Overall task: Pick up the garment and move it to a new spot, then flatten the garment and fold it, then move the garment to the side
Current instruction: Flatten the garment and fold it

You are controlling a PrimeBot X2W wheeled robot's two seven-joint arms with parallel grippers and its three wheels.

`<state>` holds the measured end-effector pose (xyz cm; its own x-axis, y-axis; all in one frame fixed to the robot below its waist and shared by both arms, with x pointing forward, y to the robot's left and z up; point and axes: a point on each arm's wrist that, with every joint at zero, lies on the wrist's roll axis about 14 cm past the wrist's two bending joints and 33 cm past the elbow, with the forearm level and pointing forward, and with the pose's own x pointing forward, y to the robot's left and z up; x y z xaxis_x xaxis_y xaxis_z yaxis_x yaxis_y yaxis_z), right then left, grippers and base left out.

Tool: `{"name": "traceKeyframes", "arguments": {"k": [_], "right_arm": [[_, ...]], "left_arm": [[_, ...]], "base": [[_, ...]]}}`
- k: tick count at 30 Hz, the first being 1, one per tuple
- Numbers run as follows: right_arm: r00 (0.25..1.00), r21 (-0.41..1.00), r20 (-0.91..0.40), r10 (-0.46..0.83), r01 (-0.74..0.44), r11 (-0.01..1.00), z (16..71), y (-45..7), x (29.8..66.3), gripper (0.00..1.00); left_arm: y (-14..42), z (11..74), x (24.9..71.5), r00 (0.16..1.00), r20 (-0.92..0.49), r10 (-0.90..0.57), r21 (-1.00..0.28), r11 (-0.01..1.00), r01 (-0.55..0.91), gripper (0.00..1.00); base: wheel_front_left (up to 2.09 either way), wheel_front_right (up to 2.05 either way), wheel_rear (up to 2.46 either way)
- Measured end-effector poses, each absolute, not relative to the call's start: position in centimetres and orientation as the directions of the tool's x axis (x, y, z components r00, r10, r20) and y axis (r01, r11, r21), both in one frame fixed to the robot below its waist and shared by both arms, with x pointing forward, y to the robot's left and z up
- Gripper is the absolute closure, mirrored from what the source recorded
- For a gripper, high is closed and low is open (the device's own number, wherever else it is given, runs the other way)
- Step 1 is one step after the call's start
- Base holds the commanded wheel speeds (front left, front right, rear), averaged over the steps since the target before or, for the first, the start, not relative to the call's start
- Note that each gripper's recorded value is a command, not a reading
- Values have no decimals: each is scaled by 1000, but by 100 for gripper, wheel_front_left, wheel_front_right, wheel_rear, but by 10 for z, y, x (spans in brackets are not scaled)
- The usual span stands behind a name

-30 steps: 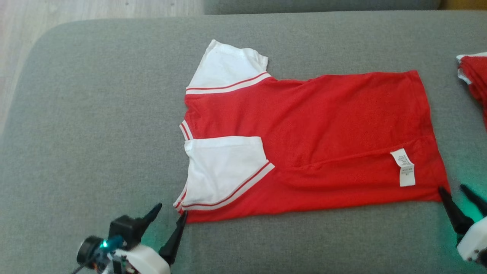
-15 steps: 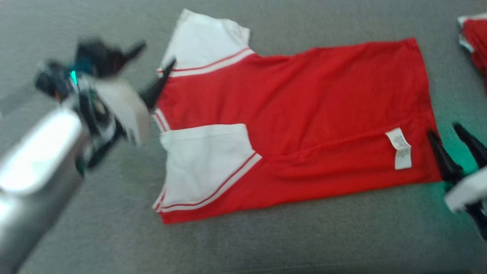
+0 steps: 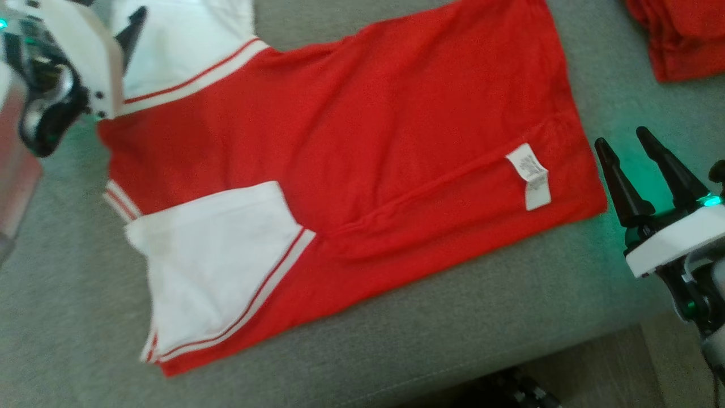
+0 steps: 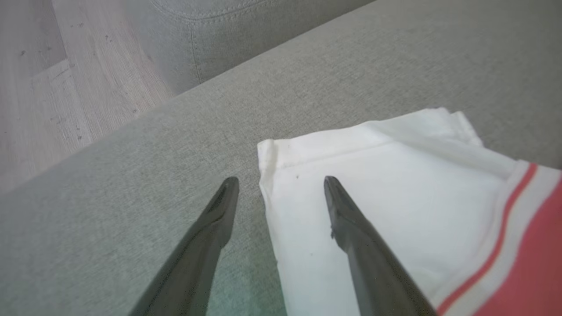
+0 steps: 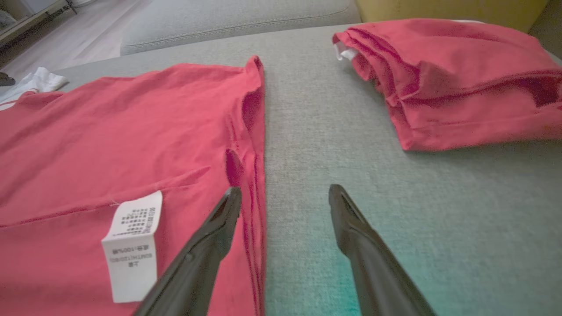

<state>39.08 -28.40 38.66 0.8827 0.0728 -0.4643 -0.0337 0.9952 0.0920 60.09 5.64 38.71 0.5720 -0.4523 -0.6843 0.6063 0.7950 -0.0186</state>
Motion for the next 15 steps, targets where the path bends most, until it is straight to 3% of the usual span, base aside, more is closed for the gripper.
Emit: {"name": "traceKeyframes", "arguments": {"k": [13, 14, 15], "right_arm": [[848, 73, -530, -15, 64, 995, 369, -305, 364, 0], [851, 77, -526, -14, 63, 995, 369, -304, 365, 0], [851, 77, -525, -12, 62, 995, 369, -303, 366, 0]], "left_arm": [[57, 350, 635, 547, -736, -398, -13, 817, 577, 0], [55, 350, 632, 532, -744, -404, -36, 820, 572, 56], [52, 351, 630, 522, -744, -417, -55, 816, 575, 76]], "base": [[0, 0, 0], [0, 0, 0], [0, 0, 0]]}}
